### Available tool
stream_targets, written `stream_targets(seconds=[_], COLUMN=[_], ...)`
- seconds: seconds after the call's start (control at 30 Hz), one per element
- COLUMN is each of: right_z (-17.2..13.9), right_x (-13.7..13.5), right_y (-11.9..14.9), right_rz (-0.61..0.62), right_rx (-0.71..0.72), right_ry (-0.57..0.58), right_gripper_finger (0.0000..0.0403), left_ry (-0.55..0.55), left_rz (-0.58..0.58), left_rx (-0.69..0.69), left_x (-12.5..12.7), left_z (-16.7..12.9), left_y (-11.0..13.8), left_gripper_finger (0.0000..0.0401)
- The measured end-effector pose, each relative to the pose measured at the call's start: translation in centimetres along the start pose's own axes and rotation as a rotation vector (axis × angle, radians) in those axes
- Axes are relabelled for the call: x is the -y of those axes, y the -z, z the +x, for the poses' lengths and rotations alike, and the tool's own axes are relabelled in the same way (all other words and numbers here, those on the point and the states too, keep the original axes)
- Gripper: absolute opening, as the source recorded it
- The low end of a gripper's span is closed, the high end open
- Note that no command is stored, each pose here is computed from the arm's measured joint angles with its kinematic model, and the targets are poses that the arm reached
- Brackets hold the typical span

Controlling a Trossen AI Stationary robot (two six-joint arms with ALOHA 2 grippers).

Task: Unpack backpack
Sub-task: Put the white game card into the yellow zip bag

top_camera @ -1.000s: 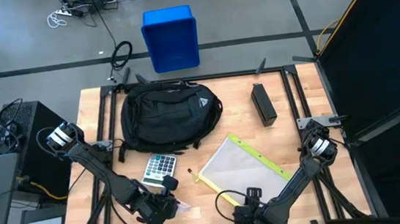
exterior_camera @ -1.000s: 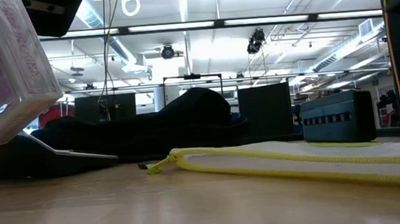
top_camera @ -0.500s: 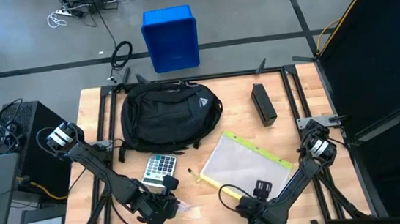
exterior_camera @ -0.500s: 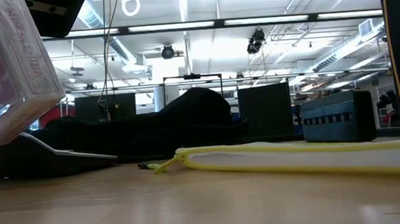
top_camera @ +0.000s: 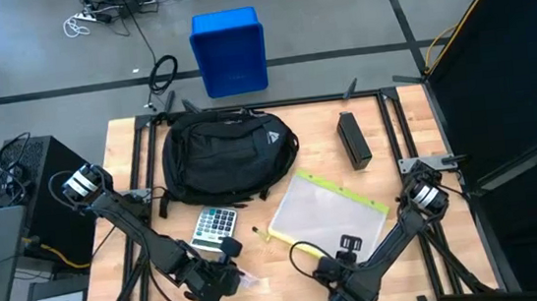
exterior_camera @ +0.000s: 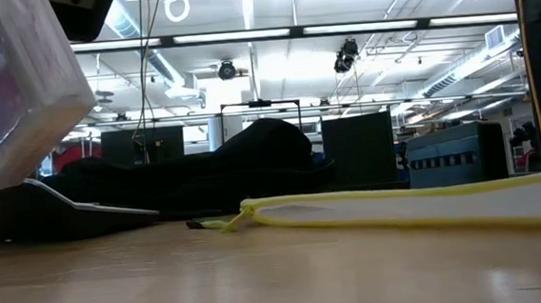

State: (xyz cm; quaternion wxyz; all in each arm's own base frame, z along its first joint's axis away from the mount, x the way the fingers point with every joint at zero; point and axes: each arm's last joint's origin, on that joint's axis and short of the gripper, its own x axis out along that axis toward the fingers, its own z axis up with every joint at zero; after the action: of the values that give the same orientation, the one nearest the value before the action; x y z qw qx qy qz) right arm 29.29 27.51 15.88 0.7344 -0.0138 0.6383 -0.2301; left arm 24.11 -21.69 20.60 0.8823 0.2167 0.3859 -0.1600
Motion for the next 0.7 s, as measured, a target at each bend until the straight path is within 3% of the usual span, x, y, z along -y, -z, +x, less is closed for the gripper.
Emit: stream_targets(seconds=[0.13,0.4,0.57,0.7], right_z=[0.3,0.0,-2.3,-5.2], right_x=[0.4,0.8,1.0,1.5], right_y=[-0.6,-1.3,-2.2,-3.1], right_rz=[-0.046,-0.046,-0.030,-0.041], right_rx=[-0.033,-0.050,-0.013,0.035], right_ry=[-0.009,0.003,-0.014,-0.025], right_gripper_finger=[0.0007,0.0000,0.0000,0.0000], left_ry=[-0.001,-0.031,-0.074,-0.211], left_rz=[0.004,0.079,0.167,0.225], left_rx=[0.013,0.088,0.163,0.203], left_x=[-0.1,-0.2,-0.4,-1.0], left_z=[0.0,0.8,3.0,4.6], left_y=[-0.1,-0.9,-1.6,-2.1], left_gripper_finger=[0.0031,0.0031,0.0031,0.0031])
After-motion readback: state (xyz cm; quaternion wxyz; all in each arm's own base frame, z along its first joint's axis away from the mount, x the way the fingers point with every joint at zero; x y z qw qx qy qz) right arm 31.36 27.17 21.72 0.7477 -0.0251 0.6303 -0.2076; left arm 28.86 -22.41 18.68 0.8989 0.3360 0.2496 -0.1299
